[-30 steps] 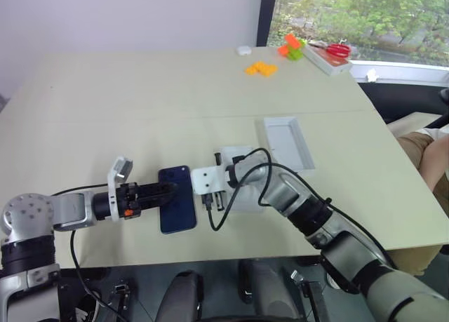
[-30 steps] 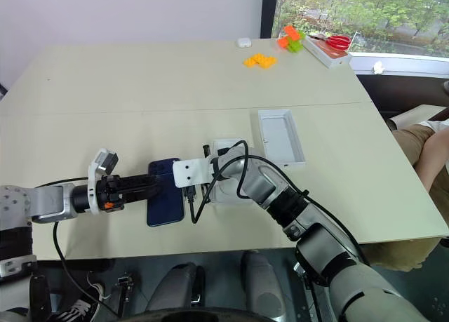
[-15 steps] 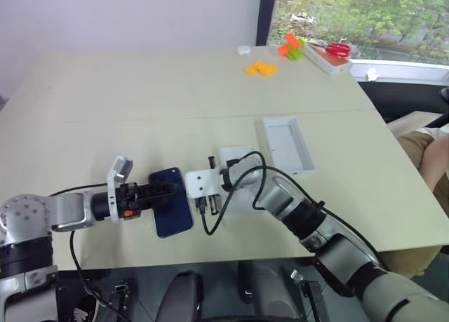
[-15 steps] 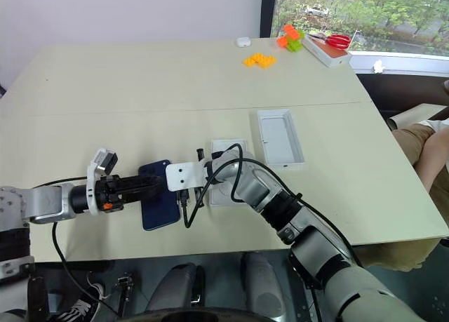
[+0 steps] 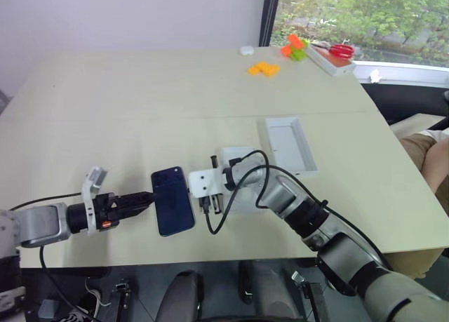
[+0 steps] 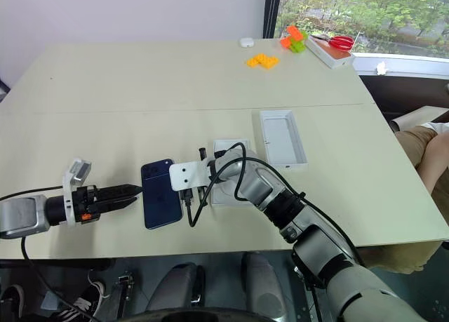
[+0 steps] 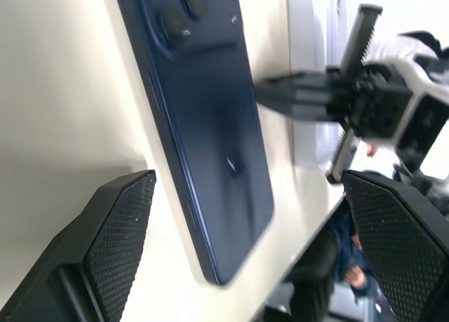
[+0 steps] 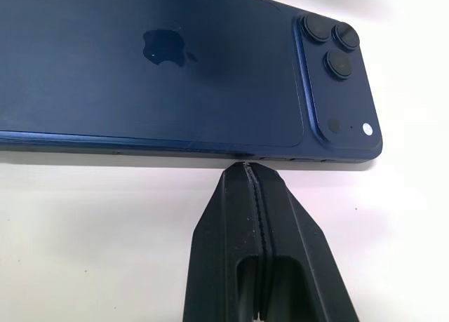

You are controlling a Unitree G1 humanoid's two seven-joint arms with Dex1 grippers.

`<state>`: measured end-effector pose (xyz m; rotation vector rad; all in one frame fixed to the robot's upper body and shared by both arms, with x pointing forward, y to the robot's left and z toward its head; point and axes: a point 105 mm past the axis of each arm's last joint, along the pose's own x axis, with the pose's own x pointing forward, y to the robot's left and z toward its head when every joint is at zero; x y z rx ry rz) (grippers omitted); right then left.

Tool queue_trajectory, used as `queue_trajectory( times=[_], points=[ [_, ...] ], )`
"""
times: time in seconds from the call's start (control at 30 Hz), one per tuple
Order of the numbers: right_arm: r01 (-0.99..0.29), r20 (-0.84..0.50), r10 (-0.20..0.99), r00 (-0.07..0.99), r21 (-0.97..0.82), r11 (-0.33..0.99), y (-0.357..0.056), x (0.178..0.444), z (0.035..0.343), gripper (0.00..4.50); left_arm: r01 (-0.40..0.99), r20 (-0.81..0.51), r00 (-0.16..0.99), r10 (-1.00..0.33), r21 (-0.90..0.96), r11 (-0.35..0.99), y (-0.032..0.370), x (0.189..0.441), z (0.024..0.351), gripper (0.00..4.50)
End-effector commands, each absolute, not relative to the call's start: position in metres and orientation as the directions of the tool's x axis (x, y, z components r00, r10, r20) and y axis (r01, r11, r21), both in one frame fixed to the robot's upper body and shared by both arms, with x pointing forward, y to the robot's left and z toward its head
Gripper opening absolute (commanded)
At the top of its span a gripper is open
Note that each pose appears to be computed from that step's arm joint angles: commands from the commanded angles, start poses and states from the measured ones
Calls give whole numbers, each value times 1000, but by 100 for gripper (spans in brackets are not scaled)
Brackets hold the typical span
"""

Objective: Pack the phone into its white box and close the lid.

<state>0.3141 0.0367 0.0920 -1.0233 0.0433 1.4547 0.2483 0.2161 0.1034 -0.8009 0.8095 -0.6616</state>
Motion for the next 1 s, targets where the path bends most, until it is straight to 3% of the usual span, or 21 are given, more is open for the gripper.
queue_trajectory(
  times=[0.03, 0.23, 0.43, 0.63, 0.7, 0.8, 1.0],
  points=[
    [-827, -622, 762, 181, -516, -225, 32, 312, 84, 2, 216, -334, 528, -781, -837, 504, 204, 258, 101, 450],
    [-834, -615, 771, 164, -505, -225, 40, 306, 83, 2, 219, -319, 508, -800, -851, 478, 189, 263, 97, 450],
    [-835, -616, 770, 168, -504, -221, 39, 305, 82, 2, 281, -209, 502, -839, -878, 386, 178, 269, 118, 450],
    [-831, -612, 769, 187, -515, -208, 37, 311, 85, 2, 252, -232, 504, -832, -882, 398, 176, 268, 113, 450],
    [-831, -613, 768, 186, -515, -210, 36, 311, 84, 2, 262, -293, 492, -820, -848, 460, 174, 265, 110, 450],
    [-834, -617, 766, 183, -510, -211, 35, 310, 82, 2, 273, -269, 496, -826, -854, 442, 173, 266, 120, 450],
    [-836, -618, 766, 179, -506, -213, 35, 310, 80, 2, 208, -392, 501, -771, -810, 548, 180, 266, 115, 450]
  ],
)
